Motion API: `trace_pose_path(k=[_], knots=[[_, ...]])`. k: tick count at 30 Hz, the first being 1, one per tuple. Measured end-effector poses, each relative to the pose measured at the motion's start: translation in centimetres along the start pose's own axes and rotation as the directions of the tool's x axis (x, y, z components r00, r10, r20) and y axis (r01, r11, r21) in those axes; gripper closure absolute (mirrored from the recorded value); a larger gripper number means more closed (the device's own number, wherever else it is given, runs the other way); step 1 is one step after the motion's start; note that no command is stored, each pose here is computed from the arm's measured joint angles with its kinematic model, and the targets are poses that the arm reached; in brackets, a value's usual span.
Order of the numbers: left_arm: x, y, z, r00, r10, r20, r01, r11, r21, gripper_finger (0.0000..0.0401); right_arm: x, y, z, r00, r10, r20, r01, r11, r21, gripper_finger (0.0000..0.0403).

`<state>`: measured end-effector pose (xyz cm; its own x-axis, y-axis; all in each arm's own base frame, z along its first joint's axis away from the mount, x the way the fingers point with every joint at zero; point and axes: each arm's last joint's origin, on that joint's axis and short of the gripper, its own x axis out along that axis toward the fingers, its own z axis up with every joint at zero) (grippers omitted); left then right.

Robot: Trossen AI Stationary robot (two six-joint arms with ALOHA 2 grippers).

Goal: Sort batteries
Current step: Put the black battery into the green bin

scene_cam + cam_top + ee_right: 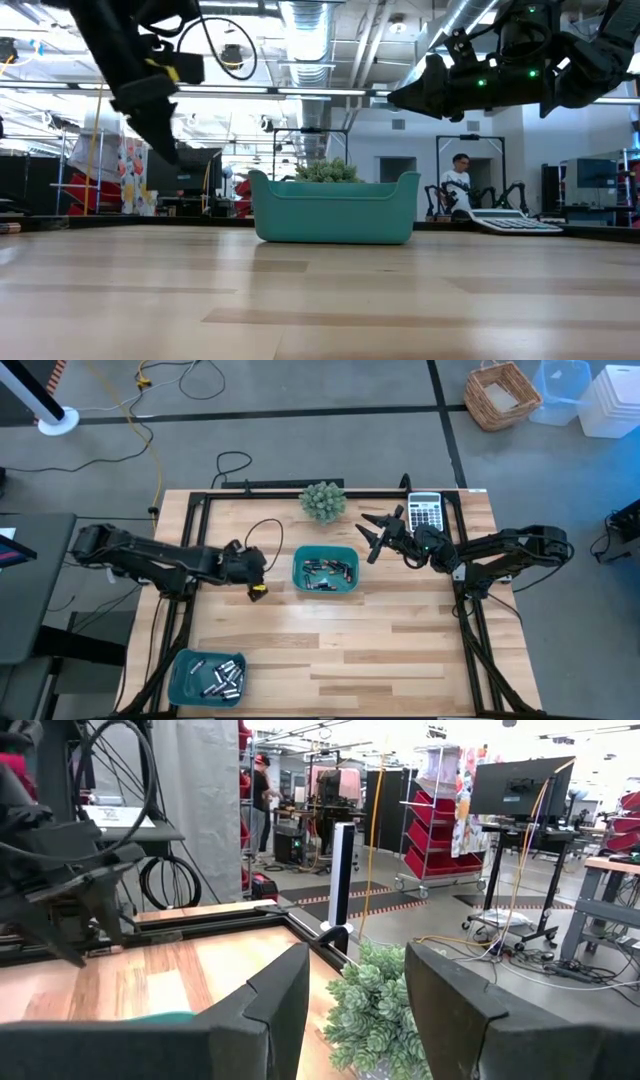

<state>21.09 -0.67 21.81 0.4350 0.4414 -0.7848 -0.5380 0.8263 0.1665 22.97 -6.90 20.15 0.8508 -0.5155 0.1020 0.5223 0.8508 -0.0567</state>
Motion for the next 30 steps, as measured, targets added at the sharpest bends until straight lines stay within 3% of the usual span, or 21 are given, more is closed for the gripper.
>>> trace_pose_path(k=[5,9,11,17,26,30], knots=[[-1.1,0.7,0.2,0.978,0.083,-0.193,-0.079,0.996,0.030,0.0214,0.0,0.0,0.0,1.000,0.000,0.002,0.000,1.000,0.001,0.0222],[-0.9,1.2,-0.2,0.920,0.118,-0.375,-0.105,0.993,0.053,0.0214,0.0,0.0,0.0,1.000,0.000,0.001,0.000,1.000,0.001,0.0222],[-0.5,1.4,-0.5,0.861,0.131,-0.491,-0.112,0.991,0.068,0.0214,0.0,0.0,0.0,1.000,0.000,0.001,0.000,1.000,0.001,0.0222],[1.5,2.2,-0.9,0.619,0.195,-0.761,-0.097,0.980,0.173,0.0213,0.0,0.0,0.1,1.000,-0.001,0.007,0.001,1.000,0.005,0.0222],[5.9,2.0,-1.0,0.431,0.266,-0.862,0.106,0.934,0.341,0.0162,0.0,0.0,0.1,1.000,0.000,0.009,0.000,1.000,0.014,0.0222],[7.8,1.6,-2.0,0.290,0.331,-0.898,0.169,0.906,0.388,0.0128,0.0,0.0,0.1,1.000,0.000,0.008,0.000,1.000,0.013,0.0222]])
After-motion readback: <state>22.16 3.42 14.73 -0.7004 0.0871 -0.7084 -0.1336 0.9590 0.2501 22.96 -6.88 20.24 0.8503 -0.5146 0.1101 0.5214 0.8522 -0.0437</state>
